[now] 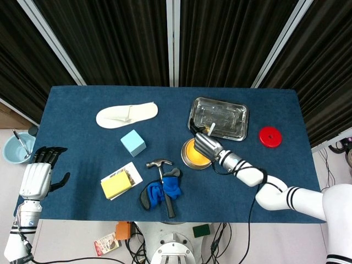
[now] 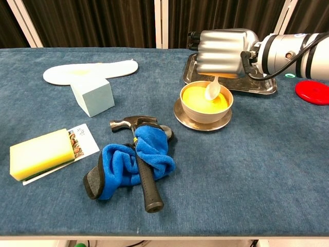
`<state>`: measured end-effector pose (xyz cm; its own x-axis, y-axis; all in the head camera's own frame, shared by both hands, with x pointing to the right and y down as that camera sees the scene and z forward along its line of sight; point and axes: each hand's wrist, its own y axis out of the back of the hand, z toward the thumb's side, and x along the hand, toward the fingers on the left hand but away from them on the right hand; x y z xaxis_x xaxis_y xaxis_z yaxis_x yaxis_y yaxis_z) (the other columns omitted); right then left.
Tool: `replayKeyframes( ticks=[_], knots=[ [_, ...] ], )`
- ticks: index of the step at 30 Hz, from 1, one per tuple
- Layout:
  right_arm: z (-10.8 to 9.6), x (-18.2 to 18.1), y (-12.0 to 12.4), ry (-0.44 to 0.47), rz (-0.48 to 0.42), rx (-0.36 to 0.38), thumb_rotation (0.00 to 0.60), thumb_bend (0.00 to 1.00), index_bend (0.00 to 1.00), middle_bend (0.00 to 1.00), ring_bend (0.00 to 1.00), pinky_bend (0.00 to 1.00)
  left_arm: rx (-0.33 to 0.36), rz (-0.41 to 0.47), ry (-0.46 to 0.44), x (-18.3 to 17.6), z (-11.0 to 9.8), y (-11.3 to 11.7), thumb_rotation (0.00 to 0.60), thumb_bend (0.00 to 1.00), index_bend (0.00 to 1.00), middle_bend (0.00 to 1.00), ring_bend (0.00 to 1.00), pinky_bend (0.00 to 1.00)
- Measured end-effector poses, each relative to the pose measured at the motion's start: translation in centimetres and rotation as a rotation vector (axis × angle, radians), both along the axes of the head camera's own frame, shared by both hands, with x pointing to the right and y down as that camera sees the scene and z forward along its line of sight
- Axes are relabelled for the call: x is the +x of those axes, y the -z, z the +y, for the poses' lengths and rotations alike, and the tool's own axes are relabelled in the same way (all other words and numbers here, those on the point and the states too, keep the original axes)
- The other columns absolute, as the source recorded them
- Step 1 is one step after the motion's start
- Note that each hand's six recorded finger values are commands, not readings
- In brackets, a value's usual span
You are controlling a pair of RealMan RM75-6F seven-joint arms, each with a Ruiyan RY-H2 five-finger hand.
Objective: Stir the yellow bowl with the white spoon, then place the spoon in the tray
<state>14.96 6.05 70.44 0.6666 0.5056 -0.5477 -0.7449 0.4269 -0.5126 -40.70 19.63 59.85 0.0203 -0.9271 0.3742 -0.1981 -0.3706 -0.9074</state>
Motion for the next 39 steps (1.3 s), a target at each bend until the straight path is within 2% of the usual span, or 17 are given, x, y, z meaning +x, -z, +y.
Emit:
replayKeyframes(
  ticks=[8, 14, 27, 34, 39],
  knots=[
    [0.9, -0.9, -0.5, 0.014, -0.007, 0.004, 0.6, 0.49, 0.68, 0.41, 0.17, 0.15, -0.007, 0.004, 0.003, -0.1, 0.2, -0.3, 0.6, 0.26, 0.21, 0.21, 0.15, 0.12],
    [1.6, -0.9, -0.8, -0.016, -0.032, -0.022, 0.6, 0.49, 0.68, 0.41, 0.17, 0.15, -0.007, 0.006, 0.005, -0.3, 0.3, -0.4, 0.6, 0.26, 0.21, 0.21, 0.15, 0.12],
    [2.0, 0.7, -0.8, -0.222, -0.2, -0.113, 0.6, 0.5, 0.69, 0.42, 0.19, 0.15, -0.003, 0.009, 0.003, -0.3, 0.3, -0.3, 0.6, 0.26, 0.21, 0.21, 0.15, 0.12],
    [1.6, 2.1, -0.5, -0.325, -0.3, -0.133, 0.6, 0.51, 0.69, 0.42, 0.19, 0.15, 0.0, 0.008, -0.004, 0.0, 0.0, -0.2, 0.6, 0.26, 0.21, 0.21, 0.15, 0.12],
    [1.0, 2.9, 0.3, -0.349, -0.35, -0.11, 0.6, 0.51, 0.69, 0.42, 0.19, 0.15, 0.005, 0.006, -0.015, 0.5, -0.3, 0.0, 0.6, 0.26, 0.21, 0.21, 0.15, 0.12]
  ],
)
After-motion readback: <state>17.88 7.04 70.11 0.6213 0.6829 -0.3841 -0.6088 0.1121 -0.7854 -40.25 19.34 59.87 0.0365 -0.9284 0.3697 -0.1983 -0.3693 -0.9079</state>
